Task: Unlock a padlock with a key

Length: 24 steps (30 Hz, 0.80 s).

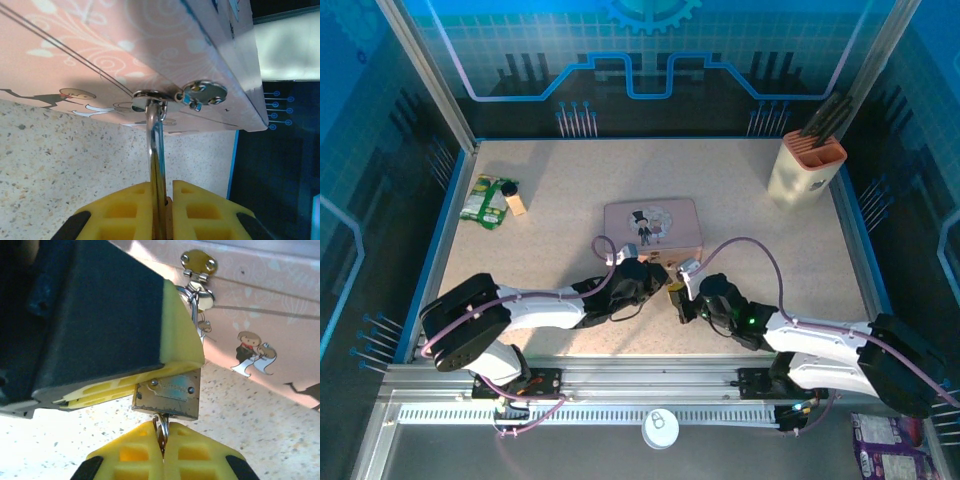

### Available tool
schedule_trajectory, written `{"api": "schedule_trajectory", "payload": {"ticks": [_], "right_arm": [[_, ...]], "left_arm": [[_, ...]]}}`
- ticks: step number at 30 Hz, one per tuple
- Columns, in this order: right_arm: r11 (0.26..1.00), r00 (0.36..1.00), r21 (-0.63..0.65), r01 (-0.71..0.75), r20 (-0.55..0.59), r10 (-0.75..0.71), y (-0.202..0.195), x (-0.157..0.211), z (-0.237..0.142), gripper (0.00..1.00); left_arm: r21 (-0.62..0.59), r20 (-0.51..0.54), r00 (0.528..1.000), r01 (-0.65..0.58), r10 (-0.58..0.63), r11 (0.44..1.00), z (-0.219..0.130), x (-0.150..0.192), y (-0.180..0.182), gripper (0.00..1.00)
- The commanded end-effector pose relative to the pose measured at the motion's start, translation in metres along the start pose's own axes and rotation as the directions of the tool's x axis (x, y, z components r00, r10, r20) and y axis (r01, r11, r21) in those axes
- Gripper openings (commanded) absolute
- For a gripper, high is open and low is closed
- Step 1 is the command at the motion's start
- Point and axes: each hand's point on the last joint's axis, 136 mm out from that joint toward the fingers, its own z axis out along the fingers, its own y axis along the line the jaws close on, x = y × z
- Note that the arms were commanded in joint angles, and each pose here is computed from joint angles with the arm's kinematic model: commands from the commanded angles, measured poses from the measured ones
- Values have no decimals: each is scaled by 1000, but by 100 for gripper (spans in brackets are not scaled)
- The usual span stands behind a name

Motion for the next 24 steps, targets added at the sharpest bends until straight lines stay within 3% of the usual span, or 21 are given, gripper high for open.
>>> {"api": "schedule_trajectory", "payload": {"ticks": [1,5,11,16,20,24], "right_arm": [[946,966,-216,-242,42,257,31,-28,0,0],[887,921,-276,-371,14,389,31,-25,4,0],[853,893,-286,-437,-22,450,30,-17,11,0],[863,895,-253,-437,-24,446,24,-13,12,0],[868,896,-239,-436,-28,443,22,-10,11,0],[868,892,-218,-445,-29,450,18,-7,9,0]], "left_arm": [[126,-9,1000,-15,17,992,-2,4,-38,0],[110,-9,1000,-23,24,994,1,4,-32,0],[103,-12,999,-30,32,994,4,5,-28,6],[85,-2,1000,-28,28,996,4,2,-18,21],[21,24,999,-36,36,999,2,-5,-2,41],[-22,60,997,-53,54,998,-4,-16,5,50]]}}
